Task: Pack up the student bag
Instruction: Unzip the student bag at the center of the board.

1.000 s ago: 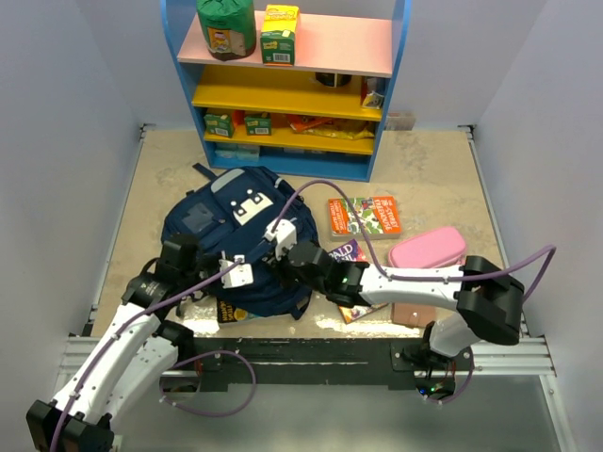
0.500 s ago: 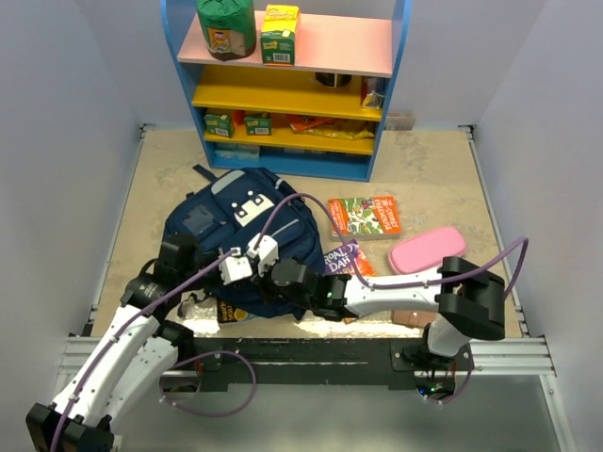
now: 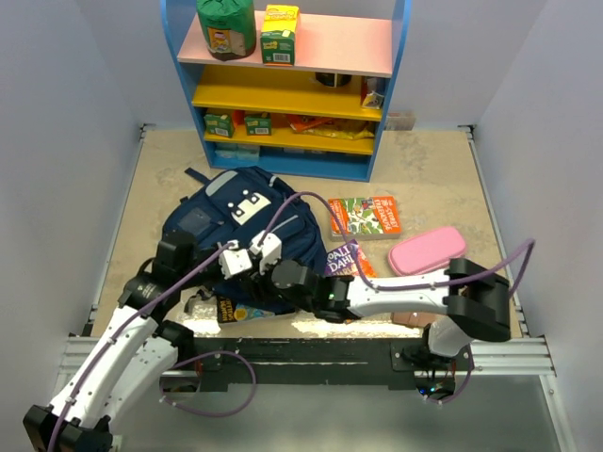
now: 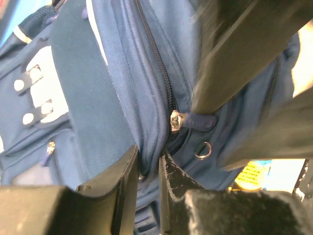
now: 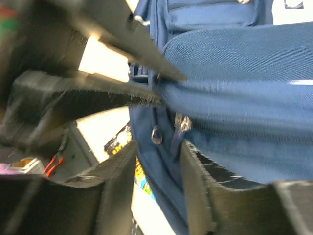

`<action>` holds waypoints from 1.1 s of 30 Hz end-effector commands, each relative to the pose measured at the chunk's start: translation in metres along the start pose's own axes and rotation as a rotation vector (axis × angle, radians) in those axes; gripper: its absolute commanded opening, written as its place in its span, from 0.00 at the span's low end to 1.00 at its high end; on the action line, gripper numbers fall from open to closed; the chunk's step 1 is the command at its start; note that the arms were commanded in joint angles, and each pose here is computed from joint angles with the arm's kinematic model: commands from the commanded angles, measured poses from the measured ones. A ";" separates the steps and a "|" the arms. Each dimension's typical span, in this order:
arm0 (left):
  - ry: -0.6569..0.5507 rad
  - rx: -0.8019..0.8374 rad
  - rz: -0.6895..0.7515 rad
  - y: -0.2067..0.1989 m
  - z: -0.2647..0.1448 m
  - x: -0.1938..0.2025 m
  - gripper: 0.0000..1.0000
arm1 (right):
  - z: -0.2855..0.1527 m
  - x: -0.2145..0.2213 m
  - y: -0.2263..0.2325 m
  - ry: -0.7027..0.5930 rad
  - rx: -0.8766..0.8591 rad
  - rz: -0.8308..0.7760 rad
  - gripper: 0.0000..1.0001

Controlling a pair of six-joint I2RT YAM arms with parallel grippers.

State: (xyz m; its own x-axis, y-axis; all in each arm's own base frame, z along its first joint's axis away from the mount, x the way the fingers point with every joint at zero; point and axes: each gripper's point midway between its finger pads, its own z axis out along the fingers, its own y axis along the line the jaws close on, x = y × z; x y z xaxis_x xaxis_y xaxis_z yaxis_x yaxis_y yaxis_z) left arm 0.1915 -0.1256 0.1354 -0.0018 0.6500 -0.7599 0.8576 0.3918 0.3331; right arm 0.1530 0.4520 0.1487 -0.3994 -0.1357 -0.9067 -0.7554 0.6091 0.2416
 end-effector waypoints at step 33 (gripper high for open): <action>-0.173 0.106 -0.107 0.040 0.028 -0.102 1.00 | -0.250 0.099 -0.193 0.252 1.033 0.848 0.88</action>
State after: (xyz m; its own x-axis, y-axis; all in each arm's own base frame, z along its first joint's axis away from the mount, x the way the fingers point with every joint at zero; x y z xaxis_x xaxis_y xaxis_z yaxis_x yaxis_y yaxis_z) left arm 0.2331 -0.1655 0.1895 -0.1287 0.5812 -0.8035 0.8987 0.4109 0.1532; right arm 0.1411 0.1311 0.0986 -0.7364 0.3748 -0.5632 0.3360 0.9252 0.1763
